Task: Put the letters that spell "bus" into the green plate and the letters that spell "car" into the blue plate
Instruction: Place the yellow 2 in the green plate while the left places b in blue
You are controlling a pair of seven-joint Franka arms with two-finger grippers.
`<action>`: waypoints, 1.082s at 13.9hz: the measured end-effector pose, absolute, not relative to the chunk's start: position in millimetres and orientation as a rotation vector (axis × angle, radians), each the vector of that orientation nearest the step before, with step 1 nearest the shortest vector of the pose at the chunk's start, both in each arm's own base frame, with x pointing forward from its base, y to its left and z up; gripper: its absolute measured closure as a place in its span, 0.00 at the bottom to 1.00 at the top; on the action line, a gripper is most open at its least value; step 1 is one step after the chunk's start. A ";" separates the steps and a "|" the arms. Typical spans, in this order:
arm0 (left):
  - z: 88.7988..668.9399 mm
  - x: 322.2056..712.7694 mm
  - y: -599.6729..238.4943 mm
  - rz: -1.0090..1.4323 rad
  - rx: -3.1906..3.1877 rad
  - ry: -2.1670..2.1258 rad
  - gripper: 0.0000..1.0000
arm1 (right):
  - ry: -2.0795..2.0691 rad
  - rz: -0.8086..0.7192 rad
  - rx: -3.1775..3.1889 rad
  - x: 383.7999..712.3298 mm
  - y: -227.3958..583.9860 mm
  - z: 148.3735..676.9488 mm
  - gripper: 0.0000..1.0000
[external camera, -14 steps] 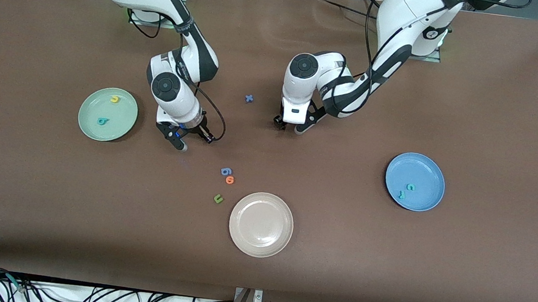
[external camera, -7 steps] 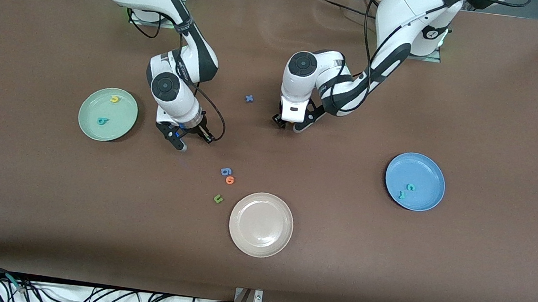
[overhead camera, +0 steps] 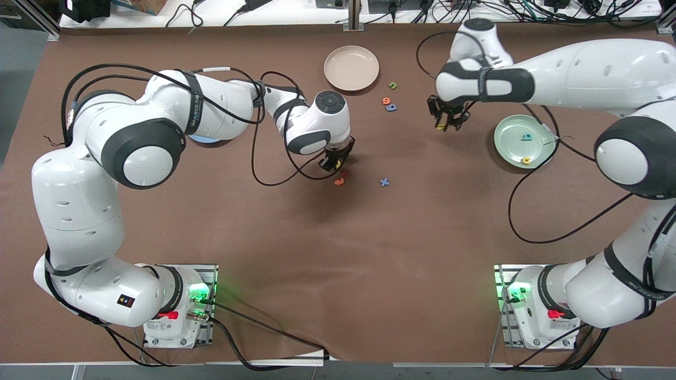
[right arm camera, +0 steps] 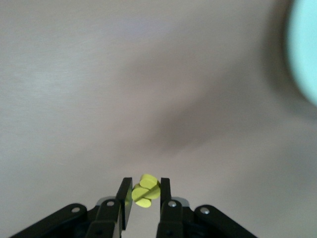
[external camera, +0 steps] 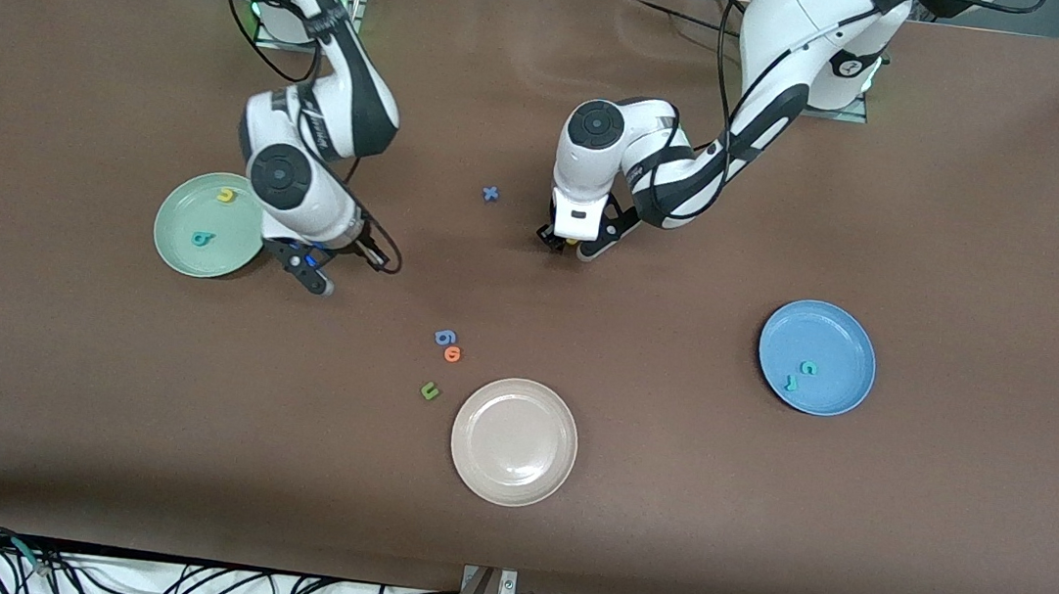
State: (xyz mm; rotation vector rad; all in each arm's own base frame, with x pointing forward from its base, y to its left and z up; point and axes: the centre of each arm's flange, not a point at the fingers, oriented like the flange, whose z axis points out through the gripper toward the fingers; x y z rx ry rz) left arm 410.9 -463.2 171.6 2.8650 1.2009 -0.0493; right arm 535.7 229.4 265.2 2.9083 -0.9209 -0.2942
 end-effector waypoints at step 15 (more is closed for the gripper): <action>174.6 428.4 -450.4 -0.030 2.874 1.200 0.72 | -0.419 -0.324 3.004 515.2 4.4 216.6 0.74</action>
